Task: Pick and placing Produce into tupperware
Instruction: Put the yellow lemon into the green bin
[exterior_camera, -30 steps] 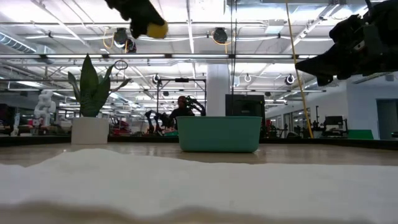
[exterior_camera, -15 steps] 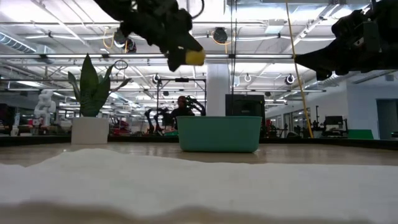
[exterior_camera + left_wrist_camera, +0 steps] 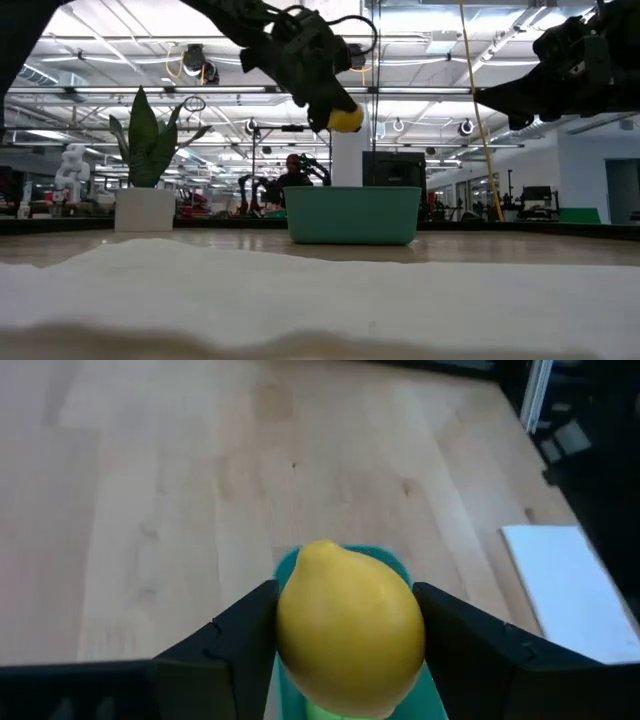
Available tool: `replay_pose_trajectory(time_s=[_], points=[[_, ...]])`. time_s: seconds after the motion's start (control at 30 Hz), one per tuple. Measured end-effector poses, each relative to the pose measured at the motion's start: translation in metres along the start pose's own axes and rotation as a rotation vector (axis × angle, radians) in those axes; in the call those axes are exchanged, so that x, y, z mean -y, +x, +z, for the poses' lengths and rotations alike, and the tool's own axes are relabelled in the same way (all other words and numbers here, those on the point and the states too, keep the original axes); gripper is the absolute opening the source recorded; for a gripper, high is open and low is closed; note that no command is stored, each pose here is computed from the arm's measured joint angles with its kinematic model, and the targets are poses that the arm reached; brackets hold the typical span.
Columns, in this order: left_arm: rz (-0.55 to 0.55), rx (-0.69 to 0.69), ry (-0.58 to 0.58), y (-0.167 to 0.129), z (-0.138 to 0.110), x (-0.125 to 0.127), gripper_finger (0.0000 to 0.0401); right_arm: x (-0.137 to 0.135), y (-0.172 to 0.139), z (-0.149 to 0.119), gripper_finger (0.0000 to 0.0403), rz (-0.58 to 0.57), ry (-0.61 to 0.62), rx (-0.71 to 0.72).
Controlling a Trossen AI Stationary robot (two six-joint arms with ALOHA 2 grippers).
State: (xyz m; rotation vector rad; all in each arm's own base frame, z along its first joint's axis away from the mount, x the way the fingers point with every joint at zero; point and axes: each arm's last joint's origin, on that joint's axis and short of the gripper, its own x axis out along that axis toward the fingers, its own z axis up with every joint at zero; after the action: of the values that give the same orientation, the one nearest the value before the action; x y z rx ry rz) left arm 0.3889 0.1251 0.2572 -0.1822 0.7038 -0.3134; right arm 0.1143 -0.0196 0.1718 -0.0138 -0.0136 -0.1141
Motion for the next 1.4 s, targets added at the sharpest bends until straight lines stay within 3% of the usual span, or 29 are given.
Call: replay_pose_trajectory(time_s=[0.17, 0.37, 0.8, 1.0, 1.4], points=[[-0.074, 0.001, 0.018, 0.012, 0.003, -0.007, 0.0214, 0.0, 0.0, 0.0, 0.0, 0.0, 0.007, -0.002], [-0.096, -0.065, 0.067, 0.025, -0.01, -0.014, 0.0214, 0.0, 0.0, 0.0, 0.0, 0.0, 0.007, -0.002], [-0.101, -0.158, 0.011, 0.059, -0.035, -0.028, 0.0214, 0.0, 0.0, 0.0, 0.0, 0.001, 0.007, -0.003], [-0.126, -0.185, 0.109, 0.068, -0.036, -0.017, 0.0214, 0.0, 0.0, -0.001, 0.0, 0.001, 0.004, -0.012], [-0.066, -0.239, 0.343, 0.077, -0.036, -0.005, 0.0214, 0.0, 0.0, -0.002, 0.0, 0.001, 0.002, -0.026]])
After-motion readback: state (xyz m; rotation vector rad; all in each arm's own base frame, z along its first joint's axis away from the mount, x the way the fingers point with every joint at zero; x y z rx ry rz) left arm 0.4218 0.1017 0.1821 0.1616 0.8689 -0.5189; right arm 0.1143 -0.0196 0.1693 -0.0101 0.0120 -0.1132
